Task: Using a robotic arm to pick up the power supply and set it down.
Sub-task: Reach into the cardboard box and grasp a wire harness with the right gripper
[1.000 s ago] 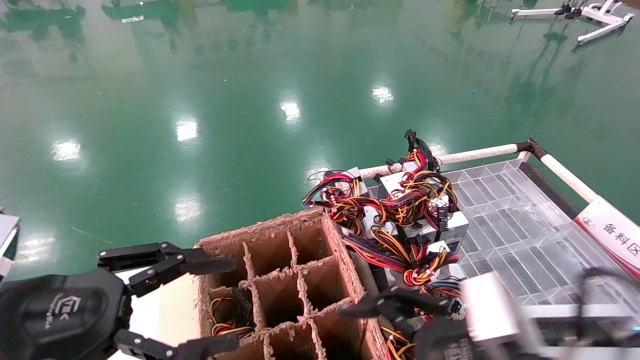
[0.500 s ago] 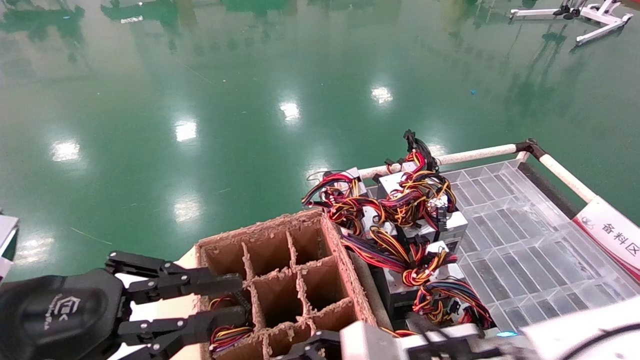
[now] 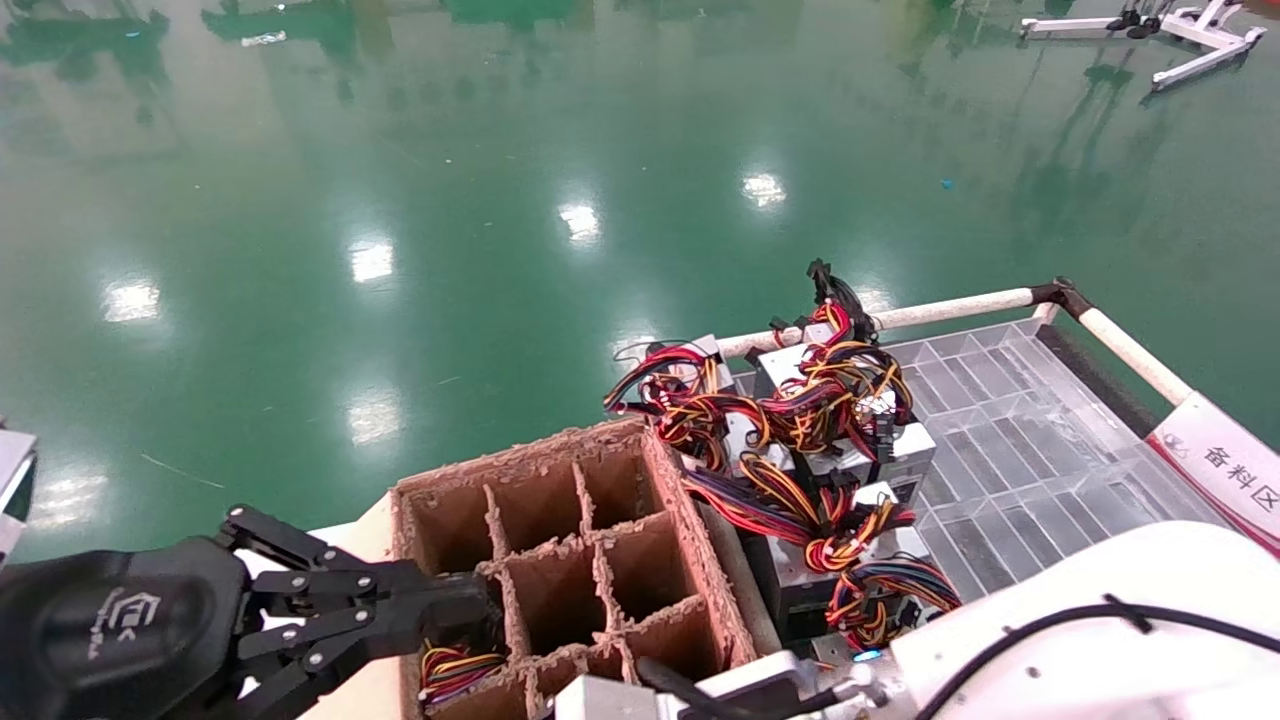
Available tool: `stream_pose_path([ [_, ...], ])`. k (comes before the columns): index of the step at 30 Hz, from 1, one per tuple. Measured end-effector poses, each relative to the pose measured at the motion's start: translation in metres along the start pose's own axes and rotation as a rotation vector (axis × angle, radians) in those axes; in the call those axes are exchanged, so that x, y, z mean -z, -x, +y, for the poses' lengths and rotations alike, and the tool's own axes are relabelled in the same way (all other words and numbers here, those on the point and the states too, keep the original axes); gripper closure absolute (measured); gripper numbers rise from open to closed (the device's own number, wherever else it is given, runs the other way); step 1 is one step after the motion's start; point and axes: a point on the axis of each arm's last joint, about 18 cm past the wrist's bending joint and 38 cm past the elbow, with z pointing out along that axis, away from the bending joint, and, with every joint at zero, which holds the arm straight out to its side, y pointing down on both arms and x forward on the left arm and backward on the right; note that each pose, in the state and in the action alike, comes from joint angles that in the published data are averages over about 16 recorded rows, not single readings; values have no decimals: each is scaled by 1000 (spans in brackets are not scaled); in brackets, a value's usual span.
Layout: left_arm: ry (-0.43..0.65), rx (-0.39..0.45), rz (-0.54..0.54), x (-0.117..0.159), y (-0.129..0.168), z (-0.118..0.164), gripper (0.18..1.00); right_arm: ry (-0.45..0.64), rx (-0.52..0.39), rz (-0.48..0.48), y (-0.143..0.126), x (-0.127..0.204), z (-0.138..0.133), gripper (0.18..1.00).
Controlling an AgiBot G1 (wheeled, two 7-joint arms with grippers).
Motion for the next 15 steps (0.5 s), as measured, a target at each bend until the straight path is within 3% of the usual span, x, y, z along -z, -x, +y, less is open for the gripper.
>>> stream_pose_path([
  [15, 0, 0, 0, 0, 0, 0, 991, 60, 3, -23, -6, -13, 5, 517],
])
